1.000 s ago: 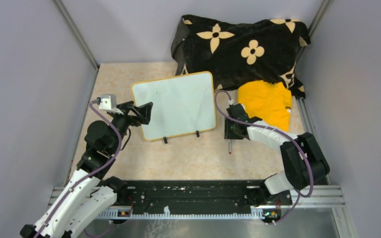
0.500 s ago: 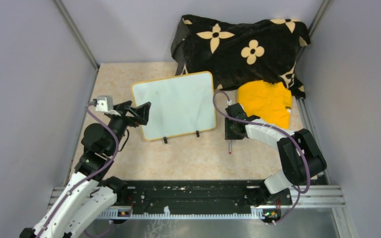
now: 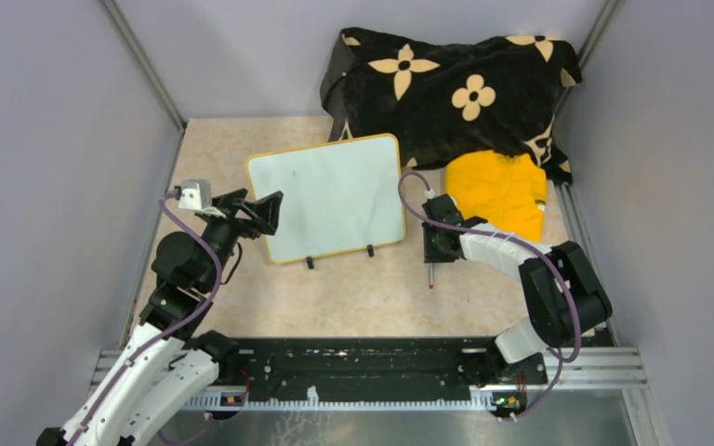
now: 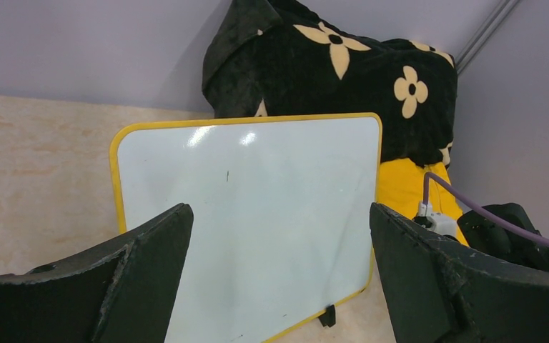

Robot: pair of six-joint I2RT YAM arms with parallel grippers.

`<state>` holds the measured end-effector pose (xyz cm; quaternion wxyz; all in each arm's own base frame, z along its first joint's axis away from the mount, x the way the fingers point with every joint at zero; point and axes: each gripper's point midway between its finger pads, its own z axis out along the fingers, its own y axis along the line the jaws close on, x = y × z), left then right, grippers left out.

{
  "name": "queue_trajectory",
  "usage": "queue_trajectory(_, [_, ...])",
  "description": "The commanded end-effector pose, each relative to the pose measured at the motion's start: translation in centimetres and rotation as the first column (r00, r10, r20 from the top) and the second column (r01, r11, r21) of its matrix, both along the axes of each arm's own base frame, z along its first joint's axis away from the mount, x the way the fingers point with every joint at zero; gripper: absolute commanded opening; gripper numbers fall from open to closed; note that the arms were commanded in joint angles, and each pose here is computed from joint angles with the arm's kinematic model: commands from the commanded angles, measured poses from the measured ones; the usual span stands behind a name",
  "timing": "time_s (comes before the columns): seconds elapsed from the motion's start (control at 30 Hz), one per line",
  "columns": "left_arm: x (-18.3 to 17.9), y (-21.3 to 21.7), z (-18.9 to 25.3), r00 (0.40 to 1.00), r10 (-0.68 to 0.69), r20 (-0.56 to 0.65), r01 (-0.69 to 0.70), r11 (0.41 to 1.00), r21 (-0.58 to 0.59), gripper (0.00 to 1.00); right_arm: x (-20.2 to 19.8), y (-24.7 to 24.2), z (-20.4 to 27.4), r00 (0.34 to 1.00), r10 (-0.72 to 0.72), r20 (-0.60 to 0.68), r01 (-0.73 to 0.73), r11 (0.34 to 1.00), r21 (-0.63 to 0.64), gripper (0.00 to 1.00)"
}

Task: Write a sentence on the whiteboard
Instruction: Open the whiteboard marker at the center of the board.

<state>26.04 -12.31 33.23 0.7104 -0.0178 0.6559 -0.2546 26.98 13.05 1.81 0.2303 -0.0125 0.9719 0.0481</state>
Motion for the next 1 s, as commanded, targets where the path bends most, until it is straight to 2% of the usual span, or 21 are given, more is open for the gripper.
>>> queue_trajectory(0.0, [-0.1,-0.1,0.5,1.000,-0.003,0.023,0.003,1.000,-0.017,0.99,-1.0,-1.1,-2.1,0.998,-0.001,-0.059,-0.002,0.999,-0.043,0.26])
queue_trajectory(0.2, [-0.2,-0.1,0.5,1.000,-0.004,0.025,0.005,1.000,-0.019,0.99,-1.0,-1.2,-2.1,0.998,0.002,-0.062,-0.005,0.999,-0.050,0.17])
queue_trajectory(0.37, [-0.2,0.0,0.5,1.000,-0.002,0.024,0.003,1.000,-0.019,0.99,-0.8,-0.9,-1.5,0.999,0.002,-0.047,-0.003,0.999,-0.036,0.00])
queue_trajectory(0.6, [0.1,-0.4,0.0,1.000,-0.008,0.008,0.008,1.000,-0.009,0.99,0.1,-0.4,2.7,0.998,-0.025,0.066,0.023,0.999,0.031,0.00])
queue_trajectory(0.77, [0.6,-1.4,-1.2,0.999,-0.040,-0.025,0.040,0.999,0.003,0.99,-0.1,0.3,7.9,0.982,-0.020,0.187,-0.004,0.991,0.131,0.00])
queue_trajectory(0.97, [1.0,-3.1,-2.7,0.994,-0.095,-0.053,0.093,0.995,-0.046,0.99,-2.0,2.4,16.5,0.913,0.034,0.408,-0.174,0.934,0.312,0.00])
